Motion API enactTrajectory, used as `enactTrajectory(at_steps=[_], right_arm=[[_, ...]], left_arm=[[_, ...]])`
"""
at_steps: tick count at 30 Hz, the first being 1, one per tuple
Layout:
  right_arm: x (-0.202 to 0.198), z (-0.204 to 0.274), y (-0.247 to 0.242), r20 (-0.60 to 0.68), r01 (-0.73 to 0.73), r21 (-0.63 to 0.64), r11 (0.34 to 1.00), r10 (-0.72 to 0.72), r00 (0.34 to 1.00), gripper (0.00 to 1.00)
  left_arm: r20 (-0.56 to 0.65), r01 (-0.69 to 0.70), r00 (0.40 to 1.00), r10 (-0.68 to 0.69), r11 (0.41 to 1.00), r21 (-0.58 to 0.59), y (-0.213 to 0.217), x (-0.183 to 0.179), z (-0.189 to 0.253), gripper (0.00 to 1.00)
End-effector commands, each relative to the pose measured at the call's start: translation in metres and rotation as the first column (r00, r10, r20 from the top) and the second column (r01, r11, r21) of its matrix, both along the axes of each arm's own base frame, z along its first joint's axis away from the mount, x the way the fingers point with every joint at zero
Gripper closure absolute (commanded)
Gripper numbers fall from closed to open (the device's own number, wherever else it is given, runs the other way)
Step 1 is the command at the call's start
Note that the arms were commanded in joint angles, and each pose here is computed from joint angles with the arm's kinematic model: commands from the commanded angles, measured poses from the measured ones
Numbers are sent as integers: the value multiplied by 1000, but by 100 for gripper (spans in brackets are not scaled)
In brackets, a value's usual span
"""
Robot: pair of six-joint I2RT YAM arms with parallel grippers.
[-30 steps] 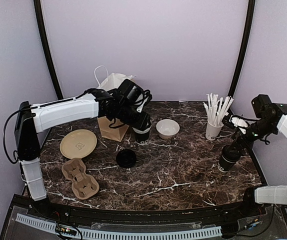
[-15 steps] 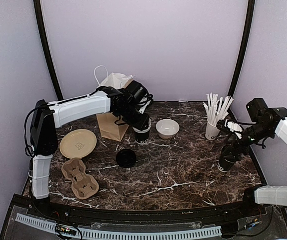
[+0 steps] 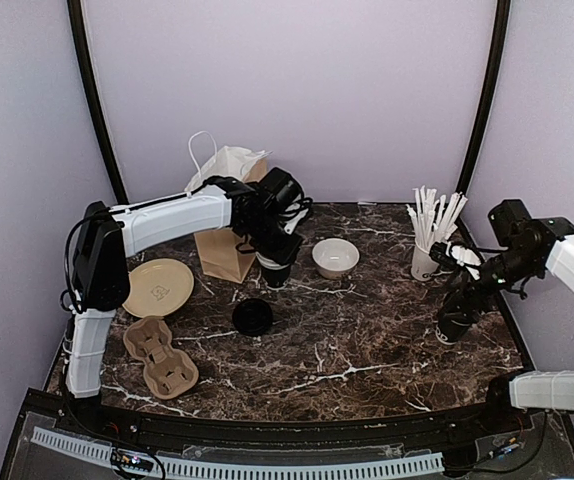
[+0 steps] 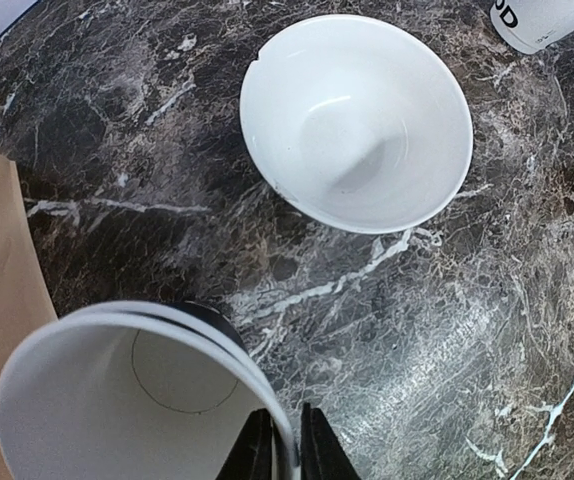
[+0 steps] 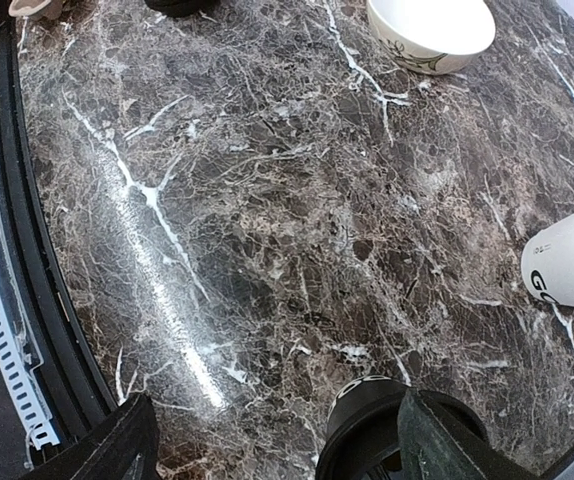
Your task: Pack the takeout coffee
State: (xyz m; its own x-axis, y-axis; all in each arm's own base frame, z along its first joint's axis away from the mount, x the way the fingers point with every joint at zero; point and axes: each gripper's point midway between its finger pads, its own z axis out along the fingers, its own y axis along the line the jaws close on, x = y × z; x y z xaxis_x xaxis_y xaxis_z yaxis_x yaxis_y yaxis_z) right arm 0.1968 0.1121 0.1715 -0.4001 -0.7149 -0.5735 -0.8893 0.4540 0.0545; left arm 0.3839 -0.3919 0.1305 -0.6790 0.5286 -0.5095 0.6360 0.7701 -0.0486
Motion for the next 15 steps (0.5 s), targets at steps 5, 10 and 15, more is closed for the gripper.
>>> enactTrajectory(at_steps=[5, 10, 15], right_arm=[[4, -4, 13, -15, -21, 41, 999, 21, 1000, 18], [5, -5, 18, -18, -32, 41, 999, 32, 999, 19], [7, -8, 24, -22, -43, 37, 998, 43, 999, 19]], left_arm=[[-27, 15, 1000, -16, 1000, -27, -2, -7, 20, 88], [-39, 8, 999, -9, 1000, -28, 0, -9, 22, 95], [-39, 4, 999, -5, 1000, -27, 1, -9, 22, 100]])
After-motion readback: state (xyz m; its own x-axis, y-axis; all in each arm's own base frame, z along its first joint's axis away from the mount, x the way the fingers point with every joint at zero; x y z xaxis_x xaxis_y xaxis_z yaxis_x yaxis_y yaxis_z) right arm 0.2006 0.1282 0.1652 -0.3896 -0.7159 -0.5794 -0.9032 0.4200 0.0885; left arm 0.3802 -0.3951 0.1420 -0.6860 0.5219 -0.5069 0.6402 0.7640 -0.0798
